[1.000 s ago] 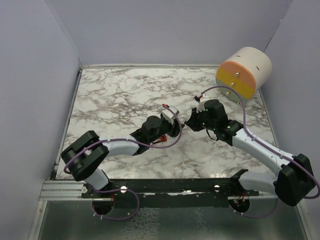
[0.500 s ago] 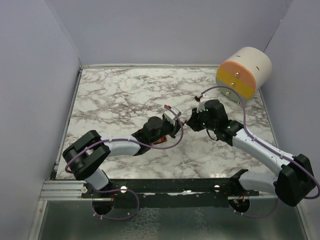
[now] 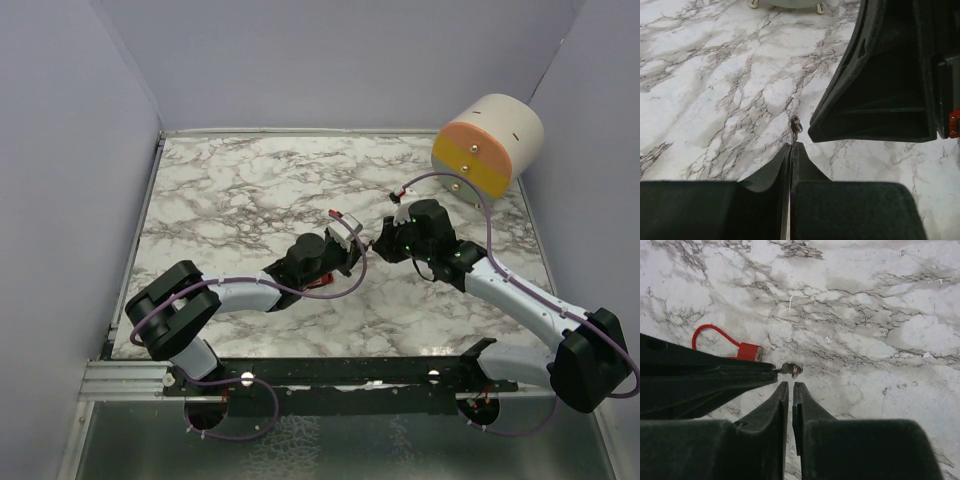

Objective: Unlock with the key

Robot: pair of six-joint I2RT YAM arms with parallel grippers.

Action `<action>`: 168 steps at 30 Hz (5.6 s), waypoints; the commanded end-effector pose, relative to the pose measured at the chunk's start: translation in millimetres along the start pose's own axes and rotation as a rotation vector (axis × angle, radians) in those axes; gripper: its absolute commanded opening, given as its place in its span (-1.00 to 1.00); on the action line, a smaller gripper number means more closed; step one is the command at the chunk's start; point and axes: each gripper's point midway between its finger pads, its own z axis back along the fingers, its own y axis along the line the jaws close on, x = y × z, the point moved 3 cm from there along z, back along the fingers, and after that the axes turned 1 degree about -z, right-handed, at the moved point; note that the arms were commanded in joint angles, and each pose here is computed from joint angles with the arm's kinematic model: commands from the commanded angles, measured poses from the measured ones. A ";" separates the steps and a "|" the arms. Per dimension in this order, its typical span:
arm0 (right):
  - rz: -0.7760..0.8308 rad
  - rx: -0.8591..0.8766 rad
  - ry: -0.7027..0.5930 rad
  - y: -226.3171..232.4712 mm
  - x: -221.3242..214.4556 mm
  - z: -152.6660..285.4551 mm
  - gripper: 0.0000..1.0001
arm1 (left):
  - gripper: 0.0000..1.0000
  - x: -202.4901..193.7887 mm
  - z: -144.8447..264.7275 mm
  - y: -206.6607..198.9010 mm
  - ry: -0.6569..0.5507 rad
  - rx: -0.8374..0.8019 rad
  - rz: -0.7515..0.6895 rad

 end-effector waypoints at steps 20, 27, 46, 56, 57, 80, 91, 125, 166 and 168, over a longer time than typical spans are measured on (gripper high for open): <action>-0.002 -0.029 -0.065 -1.0 7.0 15.9 -0.07 | -1.00 17.1 8.4 -3.8 -0.047 -0.021 0.032; 0.021 -0.017 -0.048 -0.6 5.1 10.3 -0.06 | -1.00 24.1 12.7 -14.6 -0.051 -0.078 0.072; 0.048 -0.045 -0.040 -5.6 6.3 3.0 -0.47 | -1.00 21.5 14.5 -29.7 -0.001 -0.175 0.081; 0.055 -0.048 -0.036 -6.8 4.1 3.5 -0.85 | -1.00 21.5 15.1 -29.4 0.000 -0.174 0.078; 0.056 -0.046 -0.036 -6.5 4.3 3.5 -0.90 | -1.00 21.5 15.3 -29.4 0.000 -0.173 0.078; -0.004 -0.169 -0.047 -23.0 -0.1 15.6 -0.25 | -1.00 -40.2 -13.1 -0.1 0.200 -0.026 0.068; 0.000 -0.196 -0.033 -28.7 -7.3 15.4 -0.24 | -0.09 -38.2 -14.8 15.4 0.197 0.053 0.069; 0.000 -0.090 0.241 -24.0 -59.8 -87.6 -0.01 | 0.17 -5.9 75.1 43.4 0.028 0.300 0.135; 0.005 -0.133 0.288 -29.5 -66.9 -76.5 -0.55 | 0.22 -13.7 74.5 47.4 0.051 0.322 0.129; 0.007 -0.144 0.298 -31.6 -69.7 -75.8 -0.55 | 0.22 -14.0 74.6 47.5 0.052 0.322 0.129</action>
